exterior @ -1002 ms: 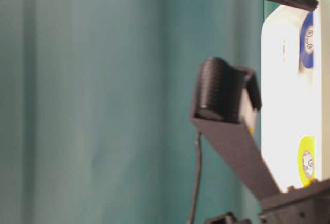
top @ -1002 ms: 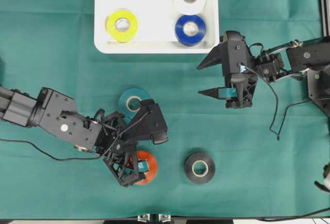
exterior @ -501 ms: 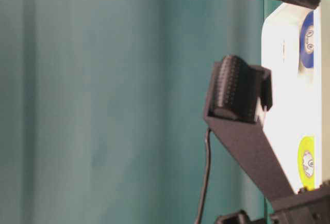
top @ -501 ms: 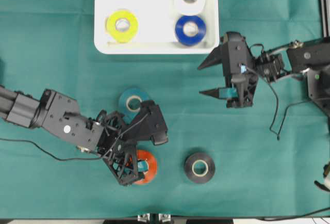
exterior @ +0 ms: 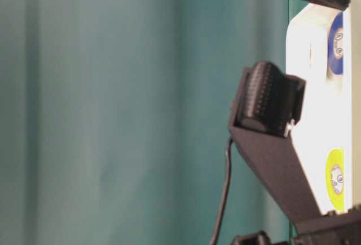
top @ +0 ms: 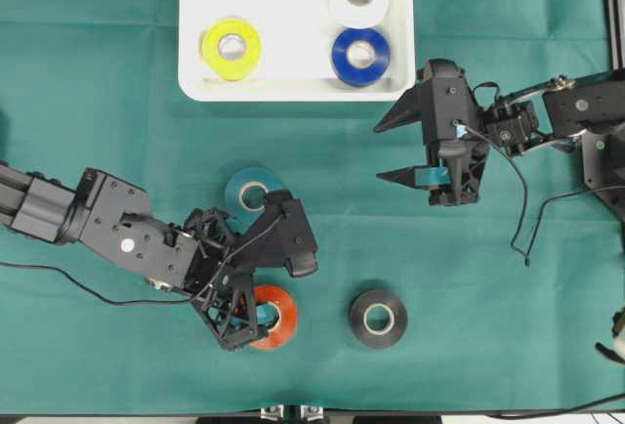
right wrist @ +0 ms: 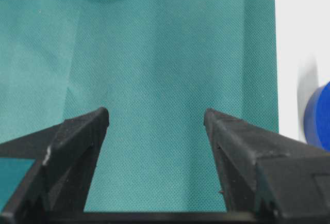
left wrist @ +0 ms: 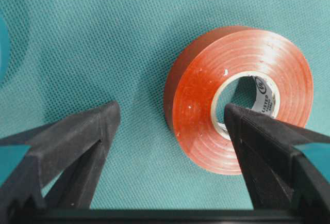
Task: Put the tape alternately from left to right into the white case.
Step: 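Grip the orange-red roll through its hole with the left gripper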
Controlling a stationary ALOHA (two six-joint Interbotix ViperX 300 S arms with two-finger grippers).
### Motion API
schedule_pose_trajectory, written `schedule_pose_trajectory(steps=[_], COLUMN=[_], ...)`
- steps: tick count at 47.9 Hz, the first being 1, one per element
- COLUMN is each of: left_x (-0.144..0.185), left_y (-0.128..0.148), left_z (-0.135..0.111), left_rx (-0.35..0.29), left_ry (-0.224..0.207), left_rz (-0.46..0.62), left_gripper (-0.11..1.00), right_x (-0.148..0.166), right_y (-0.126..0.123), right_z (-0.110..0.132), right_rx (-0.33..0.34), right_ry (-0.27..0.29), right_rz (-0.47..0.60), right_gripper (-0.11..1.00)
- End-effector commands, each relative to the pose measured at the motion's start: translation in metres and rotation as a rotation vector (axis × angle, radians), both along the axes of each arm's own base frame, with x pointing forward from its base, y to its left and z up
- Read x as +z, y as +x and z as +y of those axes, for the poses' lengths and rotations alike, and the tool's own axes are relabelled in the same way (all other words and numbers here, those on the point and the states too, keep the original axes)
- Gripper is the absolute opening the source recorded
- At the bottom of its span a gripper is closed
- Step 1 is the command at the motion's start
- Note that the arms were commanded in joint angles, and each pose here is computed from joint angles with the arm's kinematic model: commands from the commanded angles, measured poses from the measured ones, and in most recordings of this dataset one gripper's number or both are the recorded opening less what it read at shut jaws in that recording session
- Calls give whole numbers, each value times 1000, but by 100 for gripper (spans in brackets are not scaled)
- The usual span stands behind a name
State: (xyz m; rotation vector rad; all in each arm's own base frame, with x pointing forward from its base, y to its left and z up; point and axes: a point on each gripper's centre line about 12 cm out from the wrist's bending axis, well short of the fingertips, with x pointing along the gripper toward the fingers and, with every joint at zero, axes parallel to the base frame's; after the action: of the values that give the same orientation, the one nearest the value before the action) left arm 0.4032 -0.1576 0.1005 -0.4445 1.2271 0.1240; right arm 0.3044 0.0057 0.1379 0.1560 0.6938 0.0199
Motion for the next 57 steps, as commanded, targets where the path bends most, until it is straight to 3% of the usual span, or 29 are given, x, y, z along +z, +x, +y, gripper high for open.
schedule_pose_trajectory(steps=[1, 26, 30, 37, 43, 57], left_x=[8, 6, 7, 12, 14, 21], left_y=[6, 12, 12, 13, 13, 11], left_z=[-2, -3, -3, -3, -3, -4], left_rx=[-2, 1, 0, -1, -1, -4], left_ry=[-5, -5, -4, -9, -11, -16], left_rz=[-21, -18, -20, -29, -35, -47], left_gripper=[68, 66, 57, 19, -1, -3], right_x=[5, 5, 5, 5, 4, 4], right_y=[2, 2, 2, 2, 2, 1], right_z=[1, 1, 1, 1, 1, 1], right_rx=[4, 5, 6, 6, 6, 5], right_ry=[3, 3, 3, 3, 3, 4], right_rz=[-21, -22, -21, -22, -20, -17], right_gripper=[79, 79, 79, 79, 79, 79])
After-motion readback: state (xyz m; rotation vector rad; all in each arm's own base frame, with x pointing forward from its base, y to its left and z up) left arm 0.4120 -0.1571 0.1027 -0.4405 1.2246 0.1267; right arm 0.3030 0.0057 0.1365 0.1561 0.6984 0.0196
